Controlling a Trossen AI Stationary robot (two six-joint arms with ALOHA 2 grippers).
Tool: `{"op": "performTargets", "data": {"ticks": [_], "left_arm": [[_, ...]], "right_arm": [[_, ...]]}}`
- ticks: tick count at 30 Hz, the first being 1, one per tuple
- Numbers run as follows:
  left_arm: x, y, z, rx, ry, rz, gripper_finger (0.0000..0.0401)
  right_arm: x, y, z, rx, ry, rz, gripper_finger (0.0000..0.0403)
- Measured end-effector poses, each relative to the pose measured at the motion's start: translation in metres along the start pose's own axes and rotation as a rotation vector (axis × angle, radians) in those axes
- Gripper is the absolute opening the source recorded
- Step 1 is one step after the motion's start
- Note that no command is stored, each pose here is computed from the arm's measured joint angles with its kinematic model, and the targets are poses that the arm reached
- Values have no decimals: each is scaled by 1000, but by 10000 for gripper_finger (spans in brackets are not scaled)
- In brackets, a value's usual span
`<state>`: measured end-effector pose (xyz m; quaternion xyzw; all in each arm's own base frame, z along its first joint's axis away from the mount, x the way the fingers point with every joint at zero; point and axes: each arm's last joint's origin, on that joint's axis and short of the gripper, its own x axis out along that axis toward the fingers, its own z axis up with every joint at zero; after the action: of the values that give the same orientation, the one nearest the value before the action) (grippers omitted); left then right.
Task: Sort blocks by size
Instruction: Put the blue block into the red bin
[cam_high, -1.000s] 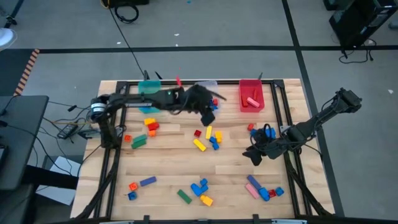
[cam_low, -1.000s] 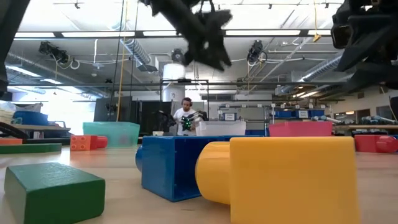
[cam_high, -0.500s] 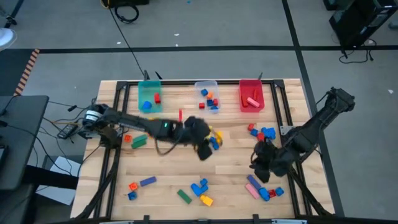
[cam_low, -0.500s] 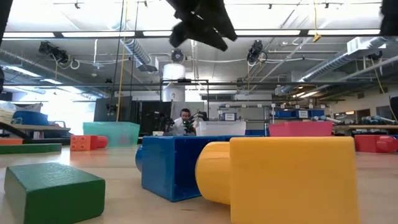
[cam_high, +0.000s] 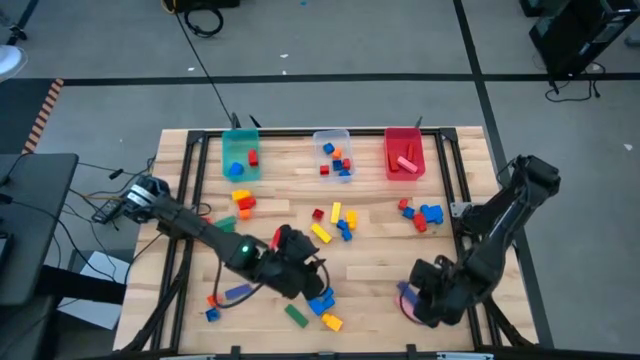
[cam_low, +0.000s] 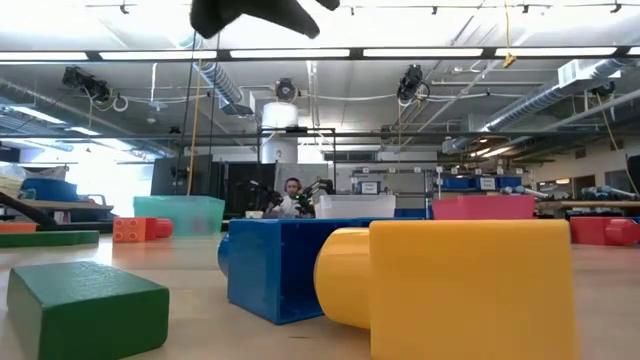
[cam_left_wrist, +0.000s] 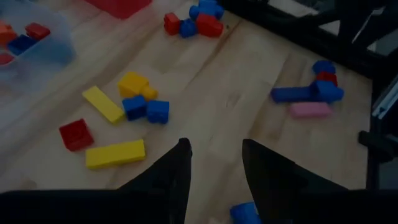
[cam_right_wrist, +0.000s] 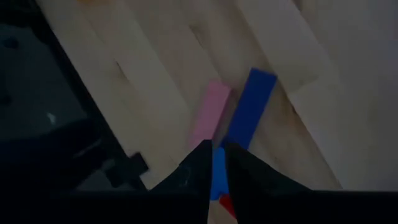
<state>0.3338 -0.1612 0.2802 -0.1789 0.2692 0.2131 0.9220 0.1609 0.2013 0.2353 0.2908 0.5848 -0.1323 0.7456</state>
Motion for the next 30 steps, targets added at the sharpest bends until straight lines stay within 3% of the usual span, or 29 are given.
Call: {"op": "performTargets", "data": {"ticks": [13,21,30], "left_arm": [[-6,-5,-5,-49,-16,-7,151],[-6,-5,-3,-61,-57,10,151],[-4,-4,-1,-65,-66,20,151]], "right_arm": [[32,6,-27,-37,24,-119,59],[34,6,-32,-4,27,-135,60],[36,3,-22,70,-136,-152,94]]}}
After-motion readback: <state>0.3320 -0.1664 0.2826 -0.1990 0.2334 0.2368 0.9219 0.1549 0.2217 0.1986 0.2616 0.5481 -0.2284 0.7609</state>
